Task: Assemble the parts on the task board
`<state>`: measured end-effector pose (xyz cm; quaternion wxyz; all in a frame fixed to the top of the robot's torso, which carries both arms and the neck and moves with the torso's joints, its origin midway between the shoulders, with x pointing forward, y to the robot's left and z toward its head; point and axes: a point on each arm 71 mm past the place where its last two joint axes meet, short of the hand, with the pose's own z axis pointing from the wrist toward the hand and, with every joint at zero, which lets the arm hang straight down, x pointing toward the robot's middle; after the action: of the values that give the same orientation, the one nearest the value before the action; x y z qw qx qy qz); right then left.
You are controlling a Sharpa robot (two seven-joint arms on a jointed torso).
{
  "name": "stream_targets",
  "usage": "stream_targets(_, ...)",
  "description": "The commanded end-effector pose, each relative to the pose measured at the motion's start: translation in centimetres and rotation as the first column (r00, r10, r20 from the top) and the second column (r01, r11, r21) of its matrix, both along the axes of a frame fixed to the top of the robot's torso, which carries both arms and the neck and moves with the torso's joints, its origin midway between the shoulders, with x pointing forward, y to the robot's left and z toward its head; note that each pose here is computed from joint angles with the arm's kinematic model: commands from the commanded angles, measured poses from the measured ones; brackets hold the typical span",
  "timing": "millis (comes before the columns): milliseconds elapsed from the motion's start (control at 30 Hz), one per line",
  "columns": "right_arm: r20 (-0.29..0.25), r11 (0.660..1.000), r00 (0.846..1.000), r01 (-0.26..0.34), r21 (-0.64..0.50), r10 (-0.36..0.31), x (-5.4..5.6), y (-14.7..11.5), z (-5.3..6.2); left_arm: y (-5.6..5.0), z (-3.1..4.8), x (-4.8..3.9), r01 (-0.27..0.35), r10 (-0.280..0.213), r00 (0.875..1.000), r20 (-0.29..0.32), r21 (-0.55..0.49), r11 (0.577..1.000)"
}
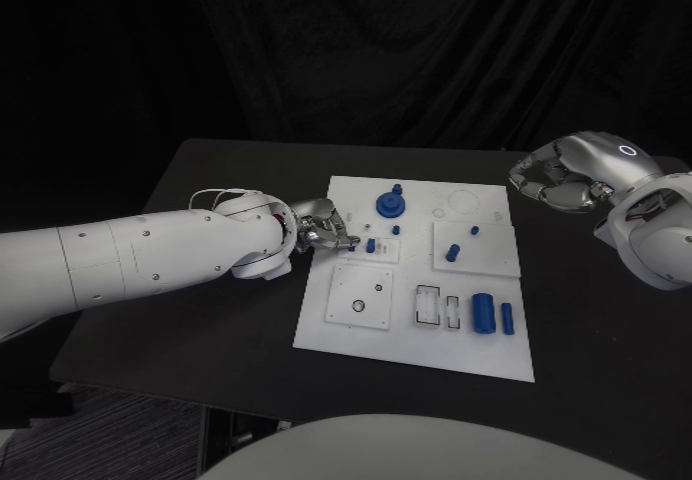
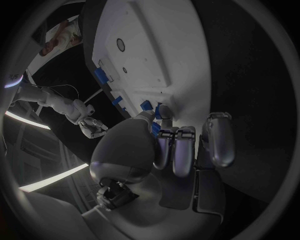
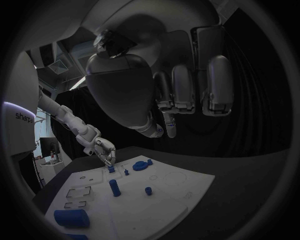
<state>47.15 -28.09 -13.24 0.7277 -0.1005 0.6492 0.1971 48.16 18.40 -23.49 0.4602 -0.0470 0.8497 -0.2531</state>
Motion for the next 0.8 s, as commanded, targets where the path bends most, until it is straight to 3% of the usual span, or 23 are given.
stream_targets(33,-0.004,1.000,1.000,0.015,-0.001,-0.015,0.01,-0.09,-0.11,-0.22,-0.24,-0.15,0.010,-0.010,1.000,-0.012,0.005,1.000)
stream_targets(800,-0.017,1.000,1.000,0.023,-0.008,-0.023,0.02,-0.18,-0.21,0.11,-0.27,-0.05,-0.011,0.011,1.000,-0.012,0.014,1.000)
